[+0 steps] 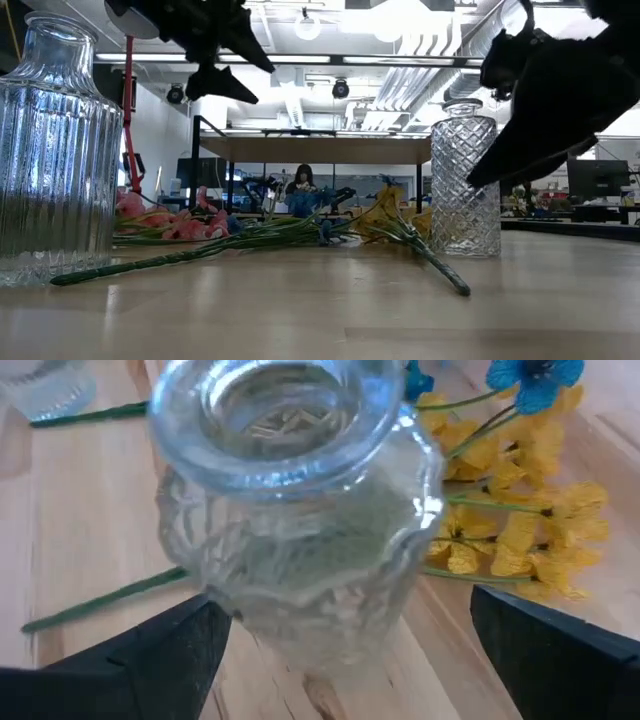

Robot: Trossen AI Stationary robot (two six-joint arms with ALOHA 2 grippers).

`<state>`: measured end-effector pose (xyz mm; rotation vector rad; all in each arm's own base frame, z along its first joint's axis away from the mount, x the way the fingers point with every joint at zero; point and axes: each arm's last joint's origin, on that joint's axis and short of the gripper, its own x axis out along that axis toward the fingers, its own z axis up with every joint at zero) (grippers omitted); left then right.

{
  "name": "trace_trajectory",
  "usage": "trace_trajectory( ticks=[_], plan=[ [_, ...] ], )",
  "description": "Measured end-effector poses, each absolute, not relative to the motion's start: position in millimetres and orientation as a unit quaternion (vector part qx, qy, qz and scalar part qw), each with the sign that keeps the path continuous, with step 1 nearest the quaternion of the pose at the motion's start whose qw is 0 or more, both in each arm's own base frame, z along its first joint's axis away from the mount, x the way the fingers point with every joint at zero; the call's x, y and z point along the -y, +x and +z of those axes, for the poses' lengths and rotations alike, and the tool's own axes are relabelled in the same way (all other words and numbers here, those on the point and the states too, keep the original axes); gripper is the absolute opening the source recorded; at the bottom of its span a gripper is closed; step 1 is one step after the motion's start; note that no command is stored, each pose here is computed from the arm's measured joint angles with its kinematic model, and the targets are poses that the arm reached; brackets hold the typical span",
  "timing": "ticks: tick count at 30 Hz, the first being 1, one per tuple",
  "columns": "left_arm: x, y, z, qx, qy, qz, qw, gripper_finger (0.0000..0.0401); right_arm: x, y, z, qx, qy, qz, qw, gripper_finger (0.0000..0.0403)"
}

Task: Pick and place flowers into a vace then onto a shelf
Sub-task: Put the yellow flowers into the top vase

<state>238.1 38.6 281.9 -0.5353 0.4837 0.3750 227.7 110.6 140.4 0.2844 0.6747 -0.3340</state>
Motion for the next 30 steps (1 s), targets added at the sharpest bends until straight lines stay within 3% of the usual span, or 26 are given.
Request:
trace_trajectory(
  ticks=[11, 17, 30],
  plan=[
    [-38, 238, 280, -0.248, -0.240, 0.171, 0.923, 0.0309, -117, 246, 123, -0.281, 0.114, -0.163, 0.939, 0.0397],
    [-38, 238, 281, -0.251, -0.220, 0.161, 0.929, 0.0288, -111, 252, 111, -0.282, 0.178, -0.190, 0.923, 0.0390],
    [-38, 236, 278, -0.274, -0.169, 0.148, 0.935, 0.0203, -104, 252, 110, -0.241, 0.248, -0.264, 0.901, 0.0261]
  ],
)
